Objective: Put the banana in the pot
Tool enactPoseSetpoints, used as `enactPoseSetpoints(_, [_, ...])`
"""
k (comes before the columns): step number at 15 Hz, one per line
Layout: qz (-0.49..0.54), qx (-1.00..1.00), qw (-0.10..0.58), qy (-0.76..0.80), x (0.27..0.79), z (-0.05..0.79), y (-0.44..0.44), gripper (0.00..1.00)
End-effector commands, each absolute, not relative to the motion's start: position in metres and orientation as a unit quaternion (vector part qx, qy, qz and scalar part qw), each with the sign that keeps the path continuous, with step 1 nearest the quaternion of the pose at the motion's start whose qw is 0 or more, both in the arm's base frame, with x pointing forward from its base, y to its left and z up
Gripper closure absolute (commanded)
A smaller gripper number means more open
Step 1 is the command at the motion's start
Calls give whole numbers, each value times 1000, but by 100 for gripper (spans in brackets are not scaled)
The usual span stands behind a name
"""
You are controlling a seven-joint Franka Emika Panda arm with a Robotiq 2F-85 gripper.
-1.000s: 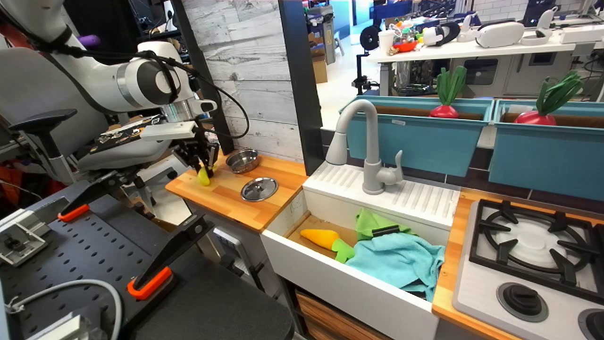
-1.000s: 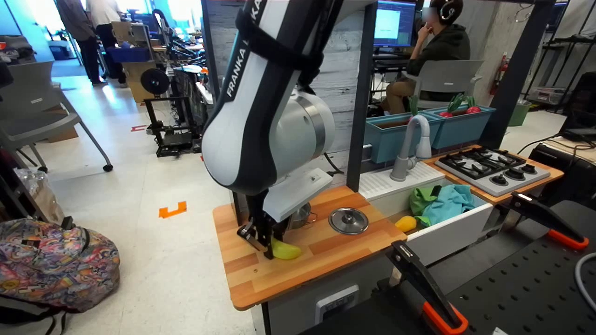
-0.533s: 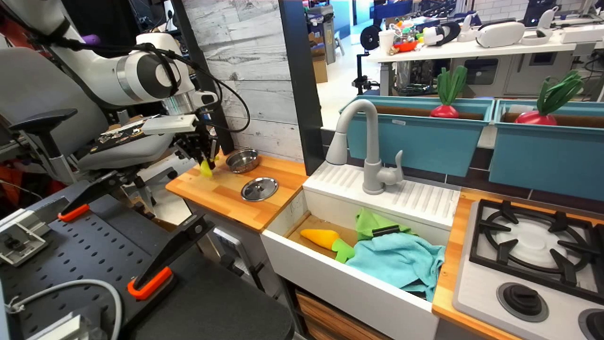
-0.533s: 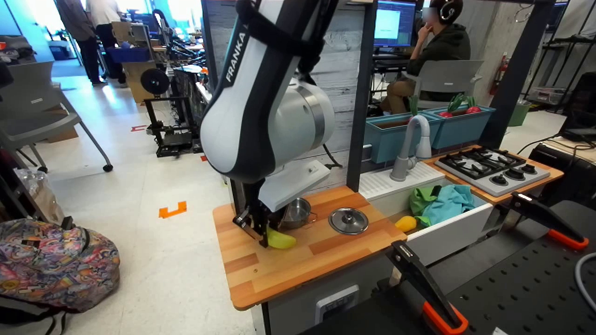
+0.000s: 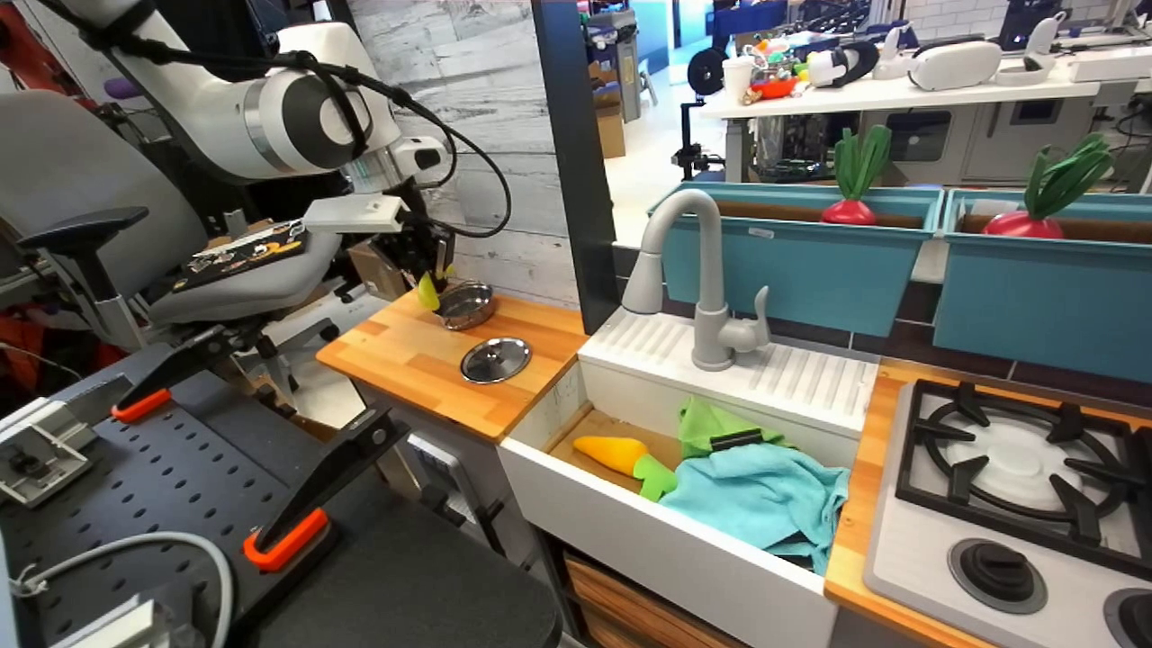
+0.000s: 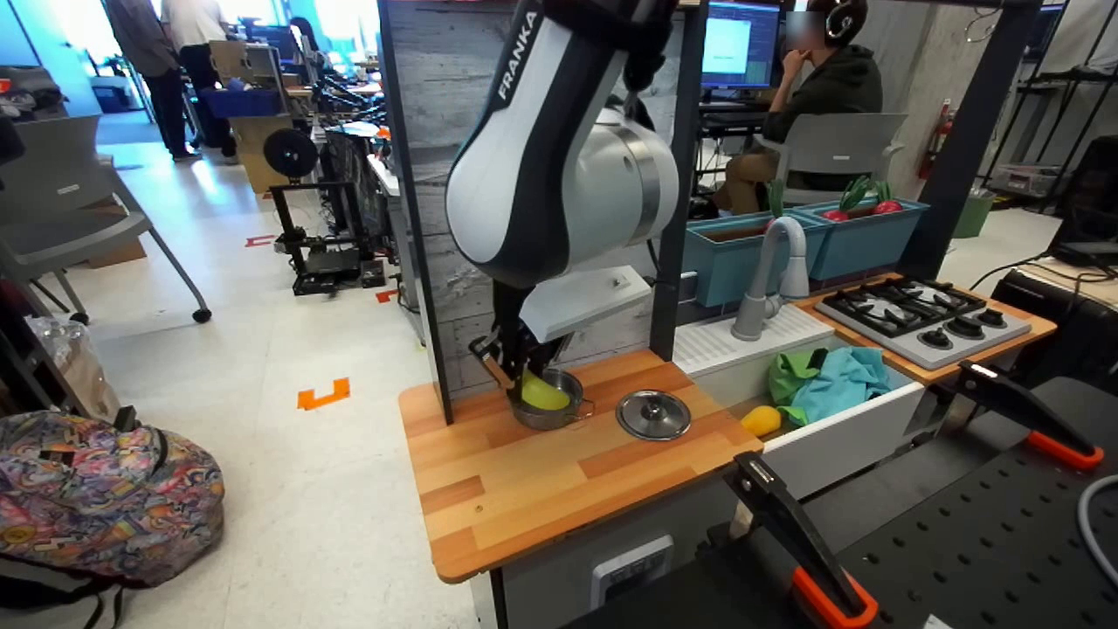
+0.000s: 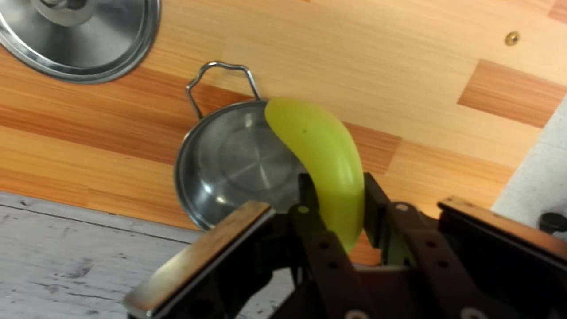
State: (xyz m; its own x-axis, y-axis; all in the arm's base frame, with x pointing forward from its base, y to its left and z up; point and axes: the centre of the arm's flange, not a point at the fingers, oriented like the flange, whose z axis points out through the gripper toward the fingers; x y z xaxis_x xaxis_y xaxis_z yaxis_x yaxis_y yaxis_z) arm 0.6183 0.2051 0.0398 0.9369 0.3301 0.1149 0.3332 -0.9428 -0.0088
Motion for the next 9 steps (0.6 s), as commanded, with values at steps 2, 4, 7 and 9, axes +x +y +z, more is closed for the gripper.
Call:
enactPoseSetpoints(2, [-69,-989,34,-130,631,46,177,93])
enactPoseSetpoints(4, [-71,-990,33,-121,637,46,170,93])
enactPoseSetpoints(7, [-70,-990,34,-116,646,45,169,93])
enactPoseSetpoints(9, [-67,-990,34,-117,652,42,172,93])
